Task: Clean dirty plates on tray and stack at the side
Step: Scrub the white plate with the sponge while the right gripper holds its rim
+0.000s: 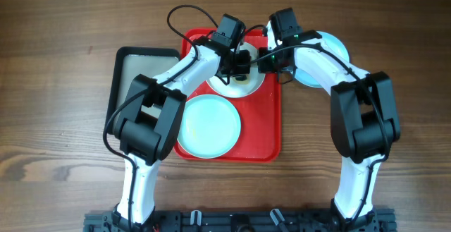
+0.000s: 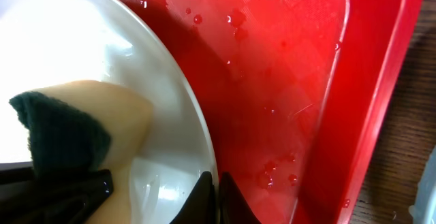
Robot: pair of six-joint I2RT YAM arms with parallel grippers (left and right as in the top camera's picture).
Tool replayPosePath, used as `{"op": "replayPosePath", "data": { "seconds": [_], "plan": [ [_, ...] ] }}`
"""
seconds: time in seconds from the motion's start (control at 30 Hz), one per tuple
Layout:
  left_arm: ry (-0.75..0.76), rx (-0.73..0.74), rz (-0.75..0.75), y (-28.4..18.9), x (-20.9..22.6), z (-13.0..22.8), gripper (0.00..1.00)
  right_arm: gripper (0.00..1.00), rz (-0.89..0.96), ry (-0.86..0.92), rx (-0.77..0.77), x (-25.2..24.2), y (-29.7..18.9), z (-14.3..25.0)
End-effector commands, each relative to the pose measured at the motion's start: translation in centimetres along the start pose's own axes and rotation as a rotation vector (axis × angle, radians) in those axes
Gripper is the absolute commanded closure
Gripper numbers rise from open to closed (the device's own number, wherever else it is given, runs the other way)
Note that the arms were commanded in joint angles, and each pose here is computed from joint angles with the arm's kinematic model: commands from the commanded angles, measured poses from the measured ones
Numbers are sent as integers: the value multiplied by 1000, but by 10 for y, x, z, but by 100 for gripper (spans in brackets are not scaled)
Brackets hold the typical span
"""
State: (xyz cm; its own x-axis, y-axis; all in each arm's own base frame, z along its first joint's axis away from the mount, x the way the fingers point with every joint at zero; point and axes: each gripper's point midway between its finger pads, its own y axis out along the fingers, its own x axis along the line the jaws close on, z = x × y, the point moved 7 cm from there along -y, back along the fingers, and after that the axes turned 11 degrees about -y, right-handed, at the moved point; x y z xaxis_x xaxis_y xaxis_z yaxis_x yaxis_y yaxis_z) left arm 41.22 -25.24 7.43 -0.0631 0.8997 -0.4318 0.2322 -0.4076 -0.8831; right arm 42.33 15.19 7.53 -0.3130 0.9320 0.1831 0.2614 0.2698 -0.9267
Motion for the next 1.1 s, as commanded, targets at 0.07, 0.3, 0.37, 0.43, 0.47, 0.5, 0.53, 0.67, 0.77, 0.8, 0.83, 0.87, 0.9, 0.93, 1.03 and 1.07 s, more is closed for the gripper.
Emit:
{"op": "replayPosePath", "data": {
  "seconds": [0.07, 0.3, 0.37, 0.43, 0.47, 0.5, 0.53, 0.67, 0.77, 0.8, 0.83, 0.87, 0.9, 0.93, 1.03, 1.07],
  "plan": [
    [43, -78, 65, -47, -16, -17, 96, 96, -52, -14, -22, 11, -8, -5],
    [7, -236, -355, -76, 31, -22, 96, 96, -52, -15, -22, 11, -8, -5],
    [6, -214, -371, -70, 38, -16, 96, 96, -52, -15, -22, 11, -8, -5],
    [1, -208, -374, -61, 45, -10, 96, 96, -52, -15, -22, 11, -8, -5],
    [2, -210, -372, -57, 47, -8, 96, 96, -52, -15, -22, 11, -8, -5],
    [-2, -208, -360, -51, 50, -5, 96, 96, -52, -15, -22, 11, -8, -5],
    [-5, -202, -340, -45, 52, -1, 96, 96, -52, -15, -22, 11, -8, -5],
    [-37, -196, -310, -30, 61, 10, 96, 96, -52, -15, -22, 11, -8, -5],
    [-49, -159, -244, -19, 60, 17, 96, 96, -52, -15, -22, 11, -8, -5],
    [-49, -136, -209, -15, 57, 19, 96, 96, -52, -15, -22, 11, -8, -5],
    [-48, -105, -150, -12, 51, 21, 96, 96, -52, -15, -22, 11, -8, -5],
    [-45, -77, -90, -10, 45, 22, 96, 96, -52, -14, -22, 11, -8, -5],
    [-41, -53, -31, -9, 38, 24, 96, 96, -52, -15, -22, 11, -8, -5],
    [-37, -40, 1, -9, 34, 24, 96, 96, -52, -15, -22, 11, -8, -5],
    [-39, -26, 50, -9, 28, 25, 96, 96, -52, -14, -22, 11, -8, -5],
    [-38, -29, 52, -9, 28, 24, 96, 96, -52, -15, -22, 11, -8, -5]
  ]
}}
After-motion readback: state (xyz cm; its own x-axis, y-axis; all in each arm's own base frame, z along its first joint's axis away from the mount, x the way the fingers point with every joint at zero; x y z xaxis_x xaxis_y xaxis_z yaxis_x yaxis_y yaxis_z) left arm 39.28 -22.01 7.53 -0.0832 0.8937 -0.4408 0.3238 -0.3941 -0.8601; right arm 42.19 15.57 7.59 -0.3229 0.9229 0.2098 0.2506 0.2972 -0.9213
